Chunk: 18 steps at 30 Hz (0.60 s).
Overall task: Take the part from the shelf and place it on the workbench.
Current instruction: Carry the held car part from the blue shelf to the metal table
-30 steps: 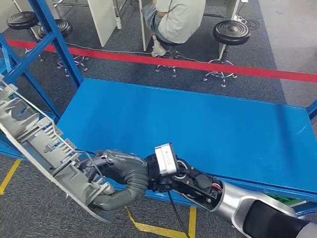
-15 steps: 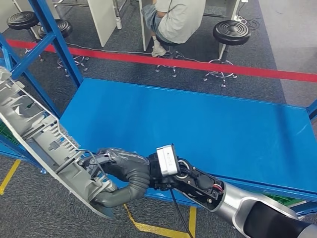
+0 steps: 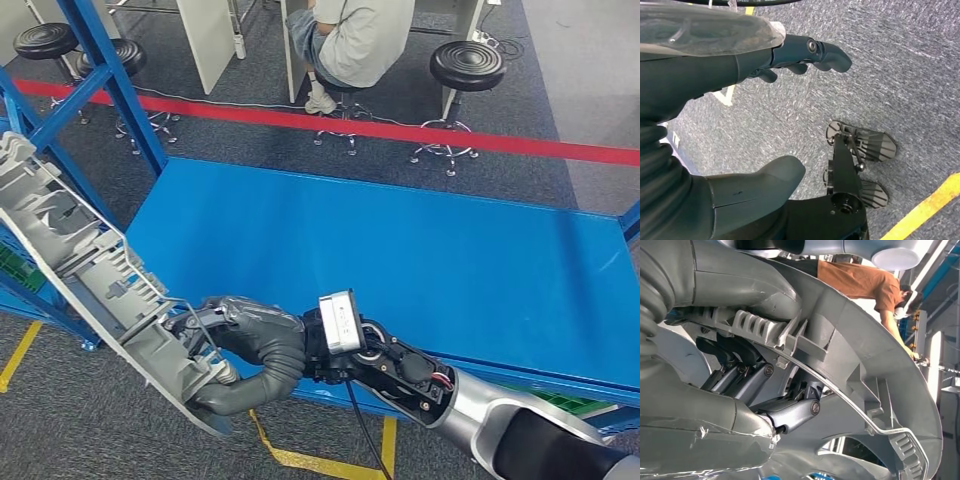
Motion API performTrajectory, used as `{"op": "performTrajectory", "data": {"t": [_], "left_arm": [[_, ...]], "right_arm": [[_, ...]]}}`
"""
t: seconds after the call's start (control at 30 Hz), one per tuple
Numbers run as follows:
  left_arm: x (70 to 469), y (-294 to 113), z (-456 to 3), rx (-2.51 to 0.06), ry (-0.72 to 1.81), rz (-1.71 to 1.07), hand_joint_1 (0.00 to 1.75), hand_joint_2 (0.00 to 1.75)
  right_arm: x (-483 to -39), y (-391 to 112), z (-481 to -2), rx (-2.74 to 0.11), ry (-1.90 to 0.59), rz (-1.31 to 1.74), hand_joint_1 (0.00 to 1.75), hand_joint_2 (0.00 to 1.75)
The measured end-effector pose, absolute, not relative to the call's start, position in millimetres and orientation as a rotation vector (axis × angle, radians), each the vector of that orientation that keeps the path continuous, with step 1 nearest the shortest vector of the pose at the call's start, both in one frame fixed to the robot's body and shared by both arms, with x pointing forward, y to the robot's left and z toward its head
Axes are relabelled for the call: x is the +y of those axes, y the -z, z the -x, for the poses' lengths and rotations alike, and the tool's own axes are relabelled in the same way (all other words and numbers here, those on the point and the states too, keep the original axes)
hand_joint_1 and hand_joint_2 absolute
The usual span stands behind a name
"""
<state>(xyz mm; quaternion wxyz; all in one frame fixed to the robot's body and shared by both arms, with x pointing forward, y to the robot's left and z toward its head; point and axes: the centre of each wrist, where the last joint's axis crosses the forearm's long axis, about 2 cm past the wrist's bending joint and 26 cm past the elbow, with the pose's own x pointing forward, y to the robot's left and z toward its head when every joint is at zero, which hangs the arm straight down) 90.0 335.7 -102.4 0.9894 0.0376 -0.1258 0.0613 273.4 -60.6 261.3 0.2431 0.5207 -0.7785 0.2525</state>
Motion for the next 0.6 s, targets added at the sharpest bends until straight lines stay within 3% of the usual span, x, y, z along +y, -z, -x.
{"op": "performTrajectory", "data": {"t": [0.6], "left_arm": [[336.1,101.7,-93.0,-0.293,-0.113,-0.111,0.00,1.75]], "right_arm": [[-66.3,-255.6,-274.8,-2.130,-0.675,-1.393,1.75,1.75]]}}
